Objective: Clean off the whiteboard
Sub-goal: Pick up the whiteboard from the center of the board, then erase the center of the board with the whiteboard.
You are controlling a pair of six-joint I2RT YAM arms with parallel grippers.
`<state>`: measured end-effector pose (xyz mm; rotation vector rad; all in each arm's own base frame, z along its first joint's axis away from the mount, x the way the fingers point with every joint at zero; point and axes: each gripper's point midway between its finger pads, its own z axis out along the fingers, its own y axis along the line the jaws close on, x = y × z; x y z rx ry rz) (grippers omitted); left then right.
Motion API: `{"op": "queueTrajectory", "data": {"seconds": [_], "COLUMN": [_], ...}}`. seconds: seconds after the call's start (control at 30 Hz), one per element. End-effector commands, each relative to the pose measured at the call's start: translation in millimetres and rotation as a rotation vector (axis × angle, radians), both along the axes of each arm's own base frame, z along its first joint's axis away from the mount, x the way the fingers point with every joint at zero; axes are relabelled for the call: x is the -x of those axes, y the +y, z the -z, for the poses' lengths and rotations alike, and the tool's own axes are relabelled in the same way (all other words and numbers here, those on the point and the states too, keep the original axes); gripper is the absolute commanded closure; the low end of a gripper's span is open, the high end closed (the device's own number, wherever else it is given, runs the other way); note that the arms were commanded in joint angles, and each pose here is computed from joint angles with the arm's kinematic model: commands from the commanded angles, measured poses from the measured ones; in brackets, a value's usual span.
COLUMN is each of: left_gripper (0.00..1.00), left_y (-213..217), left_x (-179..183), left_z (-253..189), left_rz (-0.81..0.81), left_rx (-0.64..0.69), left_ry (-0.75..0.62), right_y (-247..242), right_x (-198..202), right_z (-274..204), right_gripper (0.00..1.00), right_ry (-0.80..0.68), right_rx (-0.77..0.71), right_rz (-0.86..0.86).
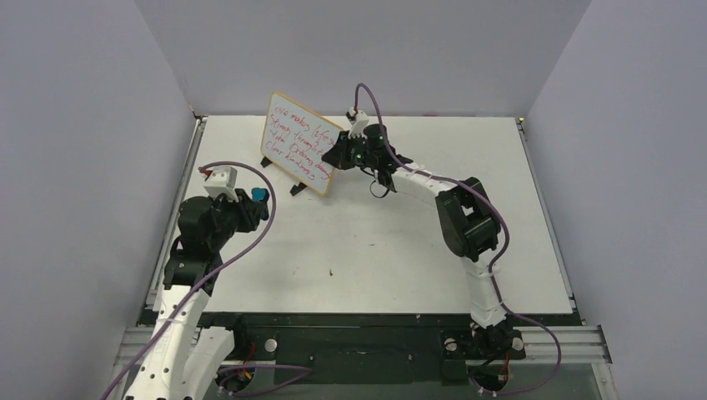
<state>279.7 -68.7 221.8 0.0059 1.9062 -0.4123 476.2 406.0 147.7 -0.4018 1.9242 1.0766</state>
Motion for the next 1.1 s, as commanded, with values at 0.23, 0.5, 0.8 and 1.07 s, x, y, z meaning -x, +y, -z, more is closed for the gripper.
{"op": "queueTrajectory", "data": {"seconds": [0.23, 0.5, 0.8, 1.07], "left_gripper": [1.00, 1.00, 1.00, 1.00], "left_y": [-6, -15, -42, -83], "left_x": [-2, 4, 18, 32], "left_z": [-30, -54, -83, -75], "left_rz": [0.040, 0.084, 0.199, 0.294], "left_rx": [0.015, 0.051, 0.216, 0.371], "left_ry": [-0.125, -0.177, -0.185, -0.117], "right_y": [-35, -72, -174, -236], "right_x": [18, 51, 134, 223], "right_z": [-174, -185, -135, -87], "right_gripper": [1.00, 1.00, 1.00, 1.00], "right_ry": [-0.304, -0.292, -0.170, -0.068], "right_rx": [-0.128, -0.032, 0.255, 0.401], "right_rz": [-0.072, -0.109, -0.231, -0.379]}}
